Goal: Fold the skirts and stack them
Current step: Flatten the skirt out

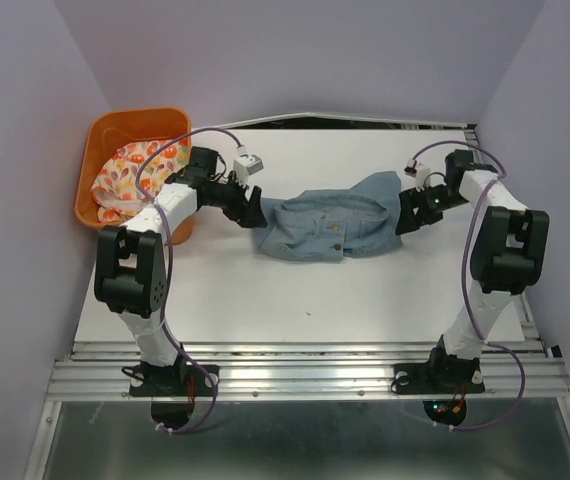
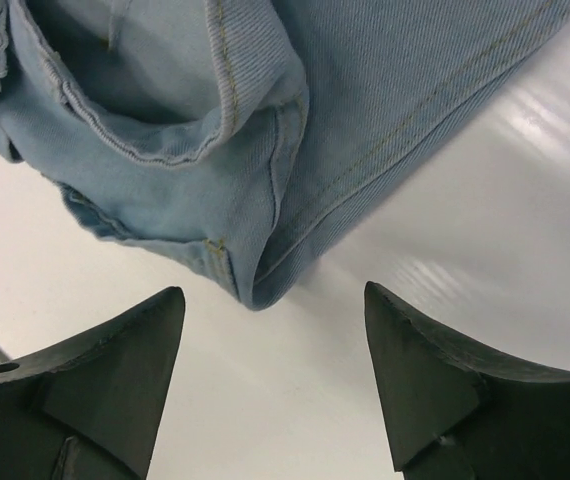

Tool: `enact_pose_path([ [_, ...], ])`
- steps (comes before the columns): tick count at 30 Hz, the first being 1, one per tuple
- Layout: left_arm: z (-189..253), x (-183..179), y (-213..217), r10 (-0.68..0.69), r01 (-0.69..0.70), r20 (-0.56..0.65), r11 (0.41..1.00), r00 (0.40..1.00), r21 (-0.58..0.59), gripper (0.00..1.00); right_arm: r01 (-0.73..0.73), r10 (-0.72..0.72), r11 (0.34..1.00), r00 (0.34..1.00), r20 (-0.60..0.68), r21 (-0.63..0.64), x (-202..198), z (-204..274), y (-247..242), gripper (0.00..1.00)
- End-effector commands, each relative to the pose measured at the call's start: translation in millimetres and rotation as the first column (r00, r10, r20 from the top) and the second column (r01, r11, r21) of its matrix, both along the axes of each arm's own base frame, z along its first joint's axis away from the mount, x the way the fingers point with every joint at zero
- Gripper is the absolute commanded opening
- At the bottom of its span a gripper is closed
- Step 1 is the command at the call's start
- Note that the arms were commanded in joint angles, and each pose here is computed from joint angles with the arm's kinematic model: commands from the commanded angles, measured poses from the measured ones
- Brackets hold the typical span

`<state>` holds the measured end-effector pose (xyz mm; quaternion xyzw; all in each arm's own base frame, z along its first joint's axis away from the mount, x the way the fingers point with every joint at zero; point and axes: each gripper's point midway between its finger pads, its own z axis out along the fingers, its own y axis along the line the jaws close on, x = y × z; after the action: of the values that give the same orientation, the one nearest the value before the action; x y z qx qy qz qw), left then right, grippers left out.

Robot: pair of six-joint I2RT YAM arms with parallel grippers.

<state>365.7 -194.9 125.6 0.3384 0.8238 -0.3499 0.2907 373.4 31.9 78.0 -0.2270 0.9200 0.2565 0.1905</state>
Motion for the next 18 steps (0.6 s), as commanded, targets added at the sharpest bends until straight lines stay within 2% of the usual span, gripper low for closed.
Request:
enact_pose_path([
  [1,3.1,22.9,-17.6,-0.014,0.015,0.091,1.000,0.996,-0.011,0.79,-0.034,0.039,0.999,0.969,0.244,-0.025,41.5,16.4,-0.7,0.76],
  [5,-3.9,30.5,-37.5,-0.036,0.036,0.106,0.999,0.994,0.002,0.77,-0.047,0.051,0.999,0.956,0.289,-0.020,55.5,14.2,9.9,0.72],
  [11,-23.0,43.8,-45.3,-0.013,0.010,0.088,1.000,0.996,0.029,0.75,-0.055,0.070,0.997,0.938,0.341,-0.055,76.4,5.5,24.0,0.71],
  [18,-19.2,57.6,-47.6,0.000,-0.004,0.114,0.999,0.993,0.034,0.71,-0.096,0.112,0.993,0.924,0.365,-0.063,90.7,0.5,41.7,0.70],
])
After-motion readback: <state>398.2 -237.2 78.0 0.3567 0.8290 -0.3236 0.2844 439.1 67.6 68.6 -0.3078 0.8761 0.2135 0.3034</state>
